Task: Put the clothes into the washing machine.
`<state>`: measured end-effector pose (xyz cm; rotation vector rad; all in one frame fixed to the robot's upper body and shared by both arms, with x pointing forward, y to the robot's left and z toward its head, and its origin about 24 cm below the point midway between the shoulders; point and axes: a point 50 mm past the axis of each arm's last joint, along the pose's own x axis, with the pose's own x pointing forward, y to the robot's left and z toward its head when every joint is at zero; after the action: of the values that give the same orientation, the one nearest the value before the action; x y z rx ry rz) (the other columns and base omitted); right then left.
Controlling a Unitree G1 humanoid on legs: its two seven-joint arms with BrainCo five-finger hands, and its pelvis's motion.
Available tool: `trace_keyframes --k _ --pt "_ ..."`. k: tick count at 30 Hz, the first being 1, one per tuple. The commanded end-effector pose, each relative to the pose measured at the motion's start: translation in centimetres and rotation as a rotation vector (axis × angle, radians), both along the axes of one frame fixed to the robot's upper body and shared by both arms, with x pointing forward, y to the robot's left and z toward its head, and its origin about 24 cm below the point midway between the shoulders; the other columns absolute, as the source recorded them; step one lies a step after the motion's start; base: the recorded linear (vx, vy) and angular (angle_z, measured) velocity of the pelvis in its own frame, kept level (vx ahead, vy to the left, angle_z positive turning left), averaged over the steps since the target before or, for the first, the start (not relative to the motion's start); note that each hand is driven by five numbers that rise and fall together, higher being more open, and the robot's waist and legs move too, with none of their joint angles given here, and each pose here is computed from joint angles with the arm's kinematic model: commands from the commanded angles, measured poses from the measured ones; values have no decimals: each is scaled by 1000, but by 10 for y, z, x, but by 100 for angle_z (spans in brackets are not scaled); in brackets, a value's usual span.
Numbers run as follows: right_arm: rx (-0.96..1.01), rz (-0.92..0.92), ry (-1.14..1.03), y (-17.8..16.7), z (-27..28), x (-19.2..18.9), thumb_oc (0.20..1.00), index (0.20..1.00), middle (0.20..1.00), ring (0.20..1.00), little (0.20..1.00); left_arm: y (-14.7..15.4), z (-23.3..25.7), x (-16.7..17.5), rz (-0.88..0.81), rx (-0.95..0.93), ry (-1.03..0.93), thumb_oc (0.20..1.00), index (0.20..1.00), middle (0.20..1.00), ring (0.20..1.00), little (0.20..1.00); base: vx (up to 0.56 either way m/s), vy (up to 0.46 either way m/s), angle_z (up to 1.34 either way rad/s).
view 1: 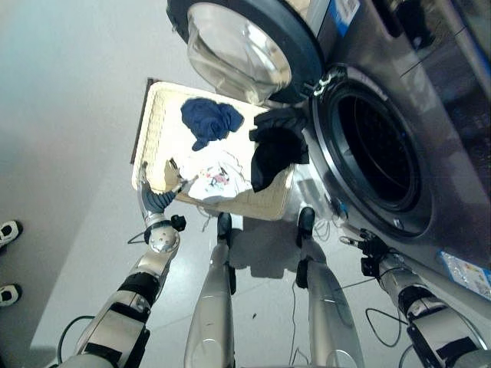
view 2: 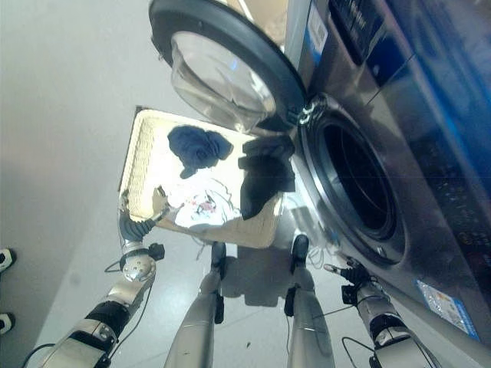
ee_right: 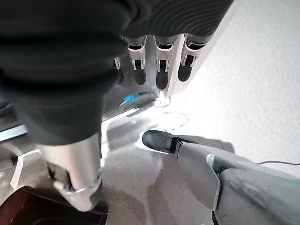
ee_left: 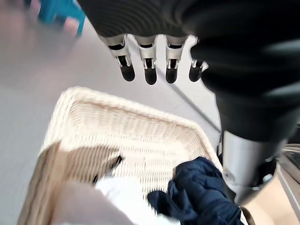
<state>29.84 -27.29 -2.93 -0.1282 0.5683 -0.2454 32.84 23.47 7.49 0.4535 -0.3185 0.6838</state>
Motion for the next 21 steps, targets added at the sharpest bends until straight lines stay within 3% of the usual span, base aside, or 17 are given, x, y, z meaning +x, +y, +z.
trace_keyframes --k 1,13,21 --pt "-12 2 -28 -5 4 -1 1000 1000 1000 1000 1000 4 37 4 34 168 -173 1000 1000 1000 1000 1000 -5 10 6" --pt "-32 75 -130 1 34 25 1000 1000 1000 1000 1000 -6 113 28 46 507 -362 1000 1000 1000 1000 1000 4 12 1" --pt "-39 111 -153 7 46 35 1000 1000 1000 1000 1000 -4 163 40 87 595 -417 1000 1000 1000 1000 1000 0 0 0"
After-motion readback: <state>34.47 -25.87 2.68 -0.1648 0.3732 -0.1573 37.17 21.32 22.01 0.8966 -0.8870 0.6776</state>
